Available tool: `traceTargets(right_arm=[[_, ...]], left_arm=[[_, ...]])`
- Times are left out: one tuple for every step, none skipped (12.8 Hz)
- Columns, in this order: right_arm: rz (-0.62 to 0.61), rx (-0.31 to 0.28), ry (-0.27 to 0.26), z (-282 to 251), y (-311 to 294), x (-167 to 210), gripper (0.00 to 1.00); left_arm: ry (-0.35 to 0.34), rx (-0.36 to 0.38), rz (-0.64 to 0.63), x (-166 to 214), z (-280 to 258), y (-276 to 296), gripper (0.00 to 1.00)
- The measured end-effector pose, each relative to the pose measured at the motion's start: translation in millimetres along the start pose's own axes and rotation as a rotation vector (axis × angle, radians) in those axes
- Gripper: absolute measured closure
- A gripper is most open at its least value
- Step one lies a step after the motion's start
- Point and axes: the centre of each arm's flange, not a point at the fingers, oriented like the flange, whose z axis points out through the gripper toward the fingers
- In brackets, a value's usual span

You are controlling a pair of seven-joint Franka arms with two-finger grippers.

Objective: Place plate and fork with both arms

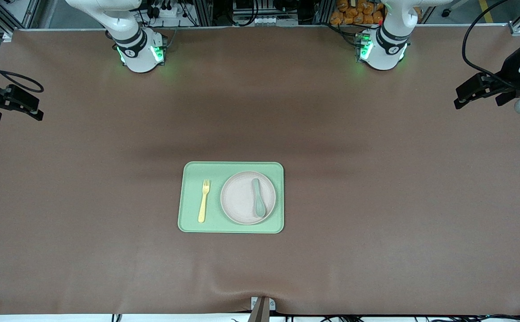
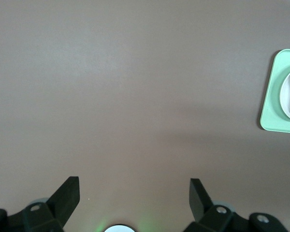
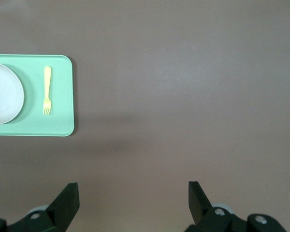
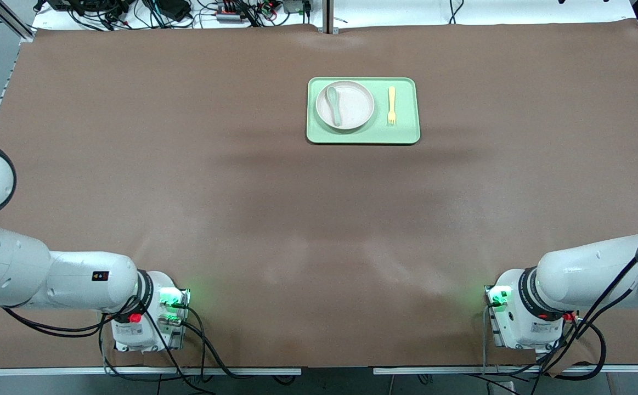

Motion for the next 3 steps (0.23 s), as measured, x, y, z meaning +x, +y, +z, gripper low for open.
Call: traceTargets(right_arm=[[0.004, 0.0, 0.0, 0.1, 2.2, 0.0, 0.0], [0.004, 0.0, 0.0, 0.2, 2.4, 0.1, 0.0], [0.003, 0.0, 0.0, 0.2, 1.7, 0.1, 0.0]], left_arm=[[0.0, 0.0, 0.0, 0.0, 0.0, 0.0, 0.0], [0.0, 0.0, 0.0, 0.0, 0.0, -0.1, 0.0], [0.0, 0.0, 0.0, 0.0, 0.0, -0.1, 0.0]])
